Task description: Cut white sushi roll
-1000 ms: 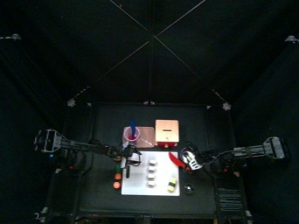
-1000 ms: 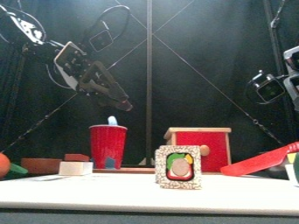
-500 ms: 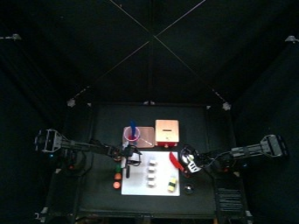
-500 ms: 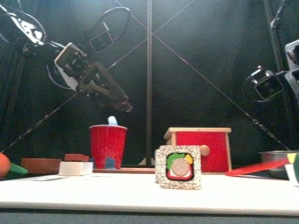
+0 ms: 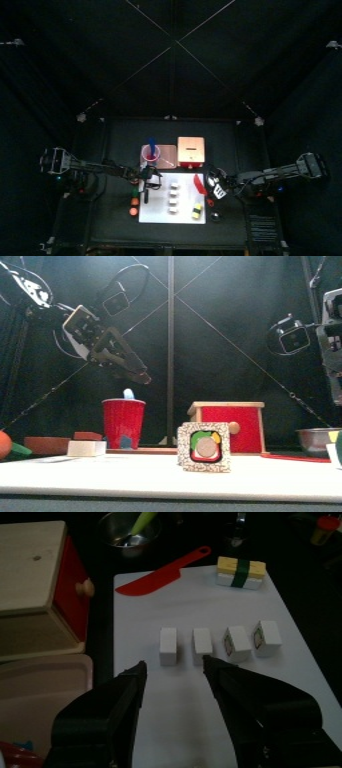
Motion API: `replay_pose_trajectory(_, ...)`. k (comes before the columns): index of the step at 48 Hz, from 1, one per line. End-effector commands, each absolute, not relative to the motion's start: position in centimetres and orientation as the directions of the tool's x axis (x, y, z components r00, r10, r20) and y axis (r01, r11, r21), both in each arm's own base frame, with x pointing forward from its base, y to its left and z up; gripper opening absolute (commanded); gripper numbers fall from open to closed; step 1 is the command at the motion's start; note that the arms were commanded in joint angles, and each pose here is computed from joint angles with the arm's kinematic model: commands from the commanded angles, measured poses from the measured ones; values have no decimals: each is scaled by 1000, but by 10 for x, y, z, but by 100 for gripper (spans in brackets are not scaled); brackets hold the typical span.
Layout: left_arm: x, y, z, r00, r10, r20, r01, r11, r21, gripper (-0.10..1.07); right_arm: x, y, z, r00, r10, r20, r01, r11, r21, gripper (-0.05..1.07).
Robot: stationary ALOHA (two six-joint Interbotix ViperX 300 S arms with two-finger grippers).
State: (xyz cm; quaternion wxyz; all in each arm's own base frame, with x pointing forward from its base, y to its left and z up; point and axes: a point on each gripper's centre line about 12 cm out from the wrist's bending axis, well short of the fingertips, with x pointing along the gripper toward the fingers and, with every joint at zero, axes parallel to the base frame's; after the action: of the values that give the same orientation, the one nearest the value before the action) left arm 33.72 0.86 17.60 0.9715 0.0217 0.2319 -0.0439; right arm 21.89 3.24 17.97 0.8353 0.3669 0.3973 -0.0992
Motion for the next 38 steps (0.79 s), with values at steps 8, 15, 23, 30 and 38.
replay_pose_trajectory(8,344,7,195,923,-85,-376,92,996,1,85,236,14,197,777,34,-629,330,828,453,88)
replay_pose_trajectory(15,342,5,204,947,-105,-302,102,994,-25,85,243,7,206,843,13,-538,246,880,406,88)
replay_pose_trajectory(23,329,-1,216,968,-139,-208,134,990,-35,85,248,1,212,891,7,-455,166,926,340,87)
replay_pose_trajectory(30,311,-1,212,969,-142,-200,138,990,-36,85,252,-10,216,914,-11,-406,118,963,241,87)
replay_pose_trajectory(38,300,0,213,973,-132,-189,124,991,-51,85,260,-22,219,939,-10,-345,80,978,190,87)
